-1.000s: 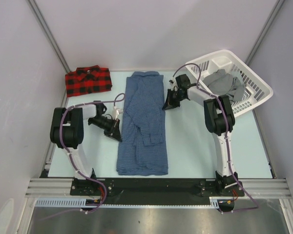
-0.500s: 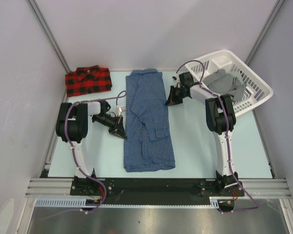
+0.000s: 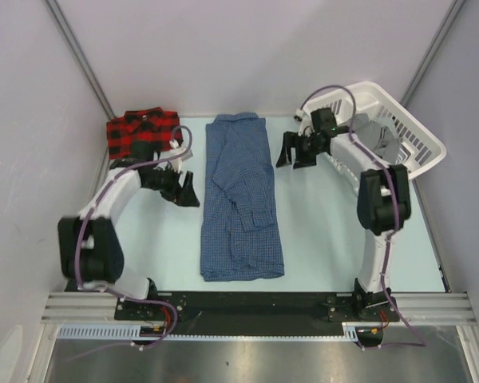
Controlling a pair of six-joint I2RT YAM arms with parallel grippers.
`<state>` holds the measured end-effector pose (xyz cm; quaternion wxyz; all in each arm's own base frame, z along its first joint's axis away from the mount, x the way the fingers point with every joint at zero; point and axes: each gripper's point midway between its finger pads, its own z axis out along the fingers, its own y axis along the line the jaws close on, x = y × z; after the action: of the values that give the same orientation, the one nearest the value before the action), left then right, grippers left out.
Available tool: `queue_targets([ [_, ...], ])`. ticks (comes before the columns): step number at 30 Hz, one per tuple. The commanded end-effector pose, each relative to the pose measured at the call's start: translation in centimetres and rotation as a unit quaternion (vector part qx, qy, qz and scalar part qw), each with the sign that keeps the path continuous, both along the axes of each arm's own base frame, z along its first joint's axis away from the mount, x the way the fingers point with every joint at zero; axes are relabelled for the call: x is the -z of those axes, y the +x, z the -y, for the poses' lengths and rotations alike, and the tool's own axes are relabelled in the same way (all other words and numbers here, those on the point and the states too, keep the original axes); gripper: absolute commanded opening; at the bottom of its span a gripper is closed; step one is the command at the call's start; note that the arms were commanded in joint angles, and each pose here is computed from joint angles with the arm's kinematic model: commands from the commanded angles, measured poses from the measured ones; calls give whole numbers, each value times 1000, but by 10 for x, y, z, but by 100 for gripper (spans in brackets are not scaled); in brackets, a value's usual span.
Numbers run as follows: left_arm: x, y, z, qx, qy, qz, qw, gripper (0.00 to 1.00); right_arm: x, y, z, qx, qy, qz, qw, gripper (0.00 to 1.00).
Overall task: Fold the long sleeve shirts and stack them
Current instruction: Fold the shirt
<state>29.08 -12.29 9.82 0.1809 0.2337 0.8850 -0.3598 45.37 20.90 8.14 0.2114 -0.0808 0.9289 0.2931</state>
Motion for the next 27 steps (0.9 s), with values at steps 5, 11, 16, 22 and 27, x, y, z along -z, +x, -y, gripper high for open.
queue_targets([
  [5,-168,0,-7,69,97,525,842,100,-191,-37,-1,-144,-24,424,894,100],
  [11,-87,-75,27,269,115,437,850,99,-122,-153,-3,-443,-40,412,795,100],
  [16,-4,-134,37,359,117,387,841,97,-65,-238,0,-555,-48,415,719,95],
  [22,50,-172,52,456,132,372,798,87,-7,-298,-7,-650,-38,432,624,82],
  [27,71,-173,46,490,154,370,774,84,28,-306,-12,-671,-57,458,580,76],
])
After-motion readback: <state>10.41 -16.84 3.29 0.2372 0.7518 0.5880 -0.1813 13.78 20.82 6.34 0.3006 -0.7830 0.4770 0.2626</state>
